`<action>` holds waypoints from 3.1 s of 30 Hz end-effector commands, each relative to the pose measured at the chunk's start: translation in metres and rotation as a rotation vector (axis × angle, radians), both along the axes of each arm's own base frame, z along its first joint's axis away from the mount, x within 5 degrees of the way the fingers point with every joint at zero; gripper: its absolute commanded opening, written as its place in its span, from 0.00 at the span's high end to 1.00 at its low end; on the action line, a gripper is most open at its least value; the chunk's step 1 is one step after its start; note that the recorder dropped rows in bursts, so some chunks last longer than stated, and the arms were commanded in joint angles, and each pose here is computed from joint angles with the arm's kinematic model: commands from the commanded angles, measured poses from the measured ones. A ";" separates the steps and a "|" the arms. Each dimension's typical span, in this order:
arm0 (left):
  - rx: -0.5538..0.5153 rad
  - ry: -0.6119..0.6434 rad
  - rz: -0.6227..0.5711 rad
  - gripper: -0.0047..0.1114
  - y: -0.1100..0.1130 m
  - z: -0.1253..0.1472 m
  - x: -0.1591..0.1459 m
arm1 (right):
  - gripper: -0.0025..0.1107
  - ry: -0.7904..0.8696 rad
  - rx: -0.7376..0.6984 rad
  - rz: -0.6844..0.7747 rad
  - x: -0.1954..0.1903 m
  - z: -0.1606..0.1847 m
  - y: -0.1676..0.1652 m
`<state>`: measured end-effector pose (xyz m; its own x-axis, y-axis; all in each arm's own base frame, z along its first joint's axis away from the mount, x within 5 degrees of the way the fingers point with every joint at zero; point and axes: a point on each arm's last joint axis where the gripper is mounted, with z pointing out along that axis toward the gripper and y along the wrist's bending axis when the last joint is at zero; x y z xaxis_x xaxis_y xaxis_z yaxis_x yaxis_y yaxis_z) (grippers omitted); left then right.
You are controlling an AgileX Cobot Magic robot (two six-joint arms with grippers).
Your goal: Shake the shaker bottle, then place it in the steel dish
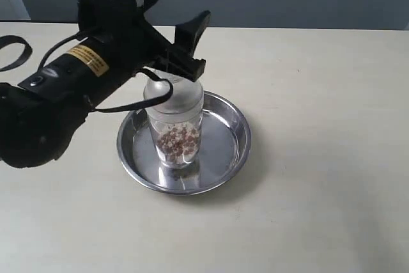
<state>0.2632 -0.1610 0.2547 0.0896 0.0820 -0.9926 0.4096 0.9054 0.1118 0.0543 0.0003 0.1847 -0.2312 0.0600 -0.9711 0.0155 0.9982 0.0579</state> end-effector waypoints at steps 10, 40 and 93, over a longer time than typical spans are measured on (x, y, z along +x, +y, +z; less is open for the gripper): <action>-0.015 0.032 0.120 0.88 0.034 0.052 -0.031 | 0.99 -0.015 0.000 0.003 0.000 0.001 0.000; -0.269 0.094 0.049 0.96 0.105 0.061 -0.144 | 0.99 -0.015 0.000 0.003 0.000 0.001 0.000; -0.244 0.246 0.338 0.96 0.154 -0.061 -0.208 | 0.99 -0.015 0.000 0.003 0.000 0.001 0.000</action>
<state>0.0551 -0.0080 0.1930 -0.1680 -0.1744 -0.9702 0.0808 0.9785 -0.1899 0.0543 0.0003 0.1847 -0.2312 0.0602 -0.9710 0.0156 0.9982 0.0582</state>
